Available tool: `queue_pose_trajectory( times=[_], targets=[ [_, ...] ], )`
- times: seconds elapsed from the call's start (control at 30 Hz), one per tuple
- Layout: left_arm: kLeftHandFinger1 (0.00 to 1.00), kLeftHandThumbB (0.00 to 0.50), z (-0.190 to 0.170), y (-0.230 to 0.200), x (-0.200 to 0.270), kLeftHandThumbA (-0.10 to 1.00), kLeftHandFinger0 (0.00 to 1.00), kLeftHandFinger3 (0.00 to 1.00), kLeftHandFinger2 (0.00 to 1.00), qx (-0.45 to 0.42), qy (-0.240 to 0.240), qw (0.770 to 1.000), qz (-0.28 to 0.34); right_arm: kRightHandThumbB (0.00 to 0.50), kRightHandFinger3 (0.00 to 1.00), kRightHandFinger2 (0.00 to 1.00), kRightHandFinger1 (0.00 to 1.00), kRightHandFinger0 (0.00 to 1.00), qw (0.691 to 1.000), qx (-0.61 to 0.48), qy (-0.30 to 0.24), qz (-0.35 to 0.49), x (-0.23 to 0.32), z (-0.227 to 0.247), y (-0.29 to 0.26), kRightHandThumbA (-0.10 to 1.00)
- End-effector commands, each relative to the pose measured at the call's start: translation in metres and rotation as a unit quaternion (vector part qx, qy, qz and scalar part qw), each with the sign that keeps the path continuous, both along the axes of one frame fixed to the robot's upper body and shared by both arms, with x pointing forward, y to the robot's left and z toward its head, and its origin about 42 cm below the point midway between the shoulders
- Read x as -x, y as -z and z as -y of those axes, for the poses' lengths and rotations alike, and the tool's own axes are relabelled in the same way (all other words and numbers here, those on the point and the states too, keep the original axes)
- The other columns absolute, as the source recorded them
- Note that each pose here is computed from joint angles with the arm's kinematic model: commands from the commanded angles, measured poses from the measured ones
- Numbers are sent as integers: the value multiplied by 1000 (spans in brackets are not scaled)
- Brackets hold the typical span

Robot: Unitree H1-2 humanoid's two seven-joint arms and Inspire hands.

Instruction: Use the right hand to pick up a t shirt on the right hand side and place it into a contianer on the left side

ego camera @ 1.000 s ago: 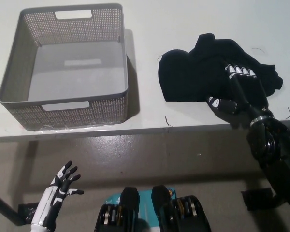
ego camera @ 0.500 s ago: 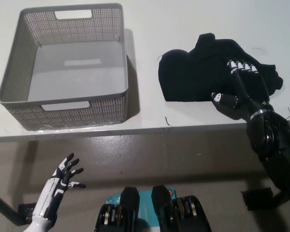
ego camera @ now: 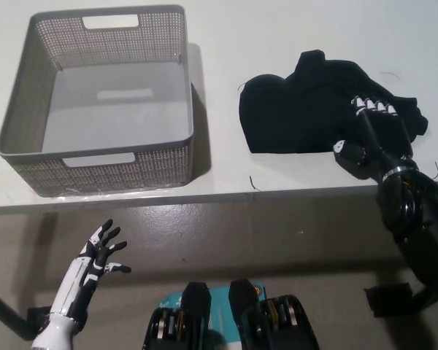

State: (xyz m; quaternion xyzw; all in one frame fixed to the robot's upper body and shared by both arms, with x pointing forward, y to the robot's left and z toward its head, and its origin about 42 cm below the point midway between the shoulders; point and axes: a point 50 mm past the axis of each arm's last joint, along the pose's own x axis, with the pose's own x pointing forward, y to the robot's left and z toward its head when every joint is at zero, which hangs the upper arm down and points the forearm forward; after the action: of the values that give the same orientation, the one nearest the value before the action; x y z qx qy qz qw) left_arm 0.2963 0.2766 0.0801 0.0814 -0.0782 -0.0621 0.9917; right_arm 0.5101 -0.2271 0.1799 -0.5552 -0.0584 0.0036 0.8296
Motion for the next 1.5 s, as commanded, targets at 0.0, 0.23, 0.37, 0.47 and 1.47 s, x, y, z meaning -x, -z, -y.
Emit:
queue_pose_trajectory(
  times=[0.0,0.23,0.37,0.47,1.47],
  targets=[
    [867,361,-2,-13,-4,927,608,1000,995,-3,9,1000,21,321,884,986,876,821,993,-72,9,89,-8,-3,-23,-100],
    [887,361,-4,-14,-3,926,632,1000,1000,-5,10,1000,17,309,559,677,576,552,989,-97,19,114,-4,-4,-20,-100],
    [878,371,-4,-12,-1,924,627,1000,1000,-3,7,1000,16,281,571,661,544,552,982,-111,44,145,-1,-3,-21,-100],
    [868,376,-3,-10,0,933,620,1000,993,-6,7,1000,16,293,572,597,469,508,977,-123,49,165,0,-1,-21,-100],
    [857,310,1,2,19,945,615,1000,978,-9,-2,1000,-1,320,523,566,428,409,909,-207,-147,330,-21,-149,-236,-100]
  ],
)
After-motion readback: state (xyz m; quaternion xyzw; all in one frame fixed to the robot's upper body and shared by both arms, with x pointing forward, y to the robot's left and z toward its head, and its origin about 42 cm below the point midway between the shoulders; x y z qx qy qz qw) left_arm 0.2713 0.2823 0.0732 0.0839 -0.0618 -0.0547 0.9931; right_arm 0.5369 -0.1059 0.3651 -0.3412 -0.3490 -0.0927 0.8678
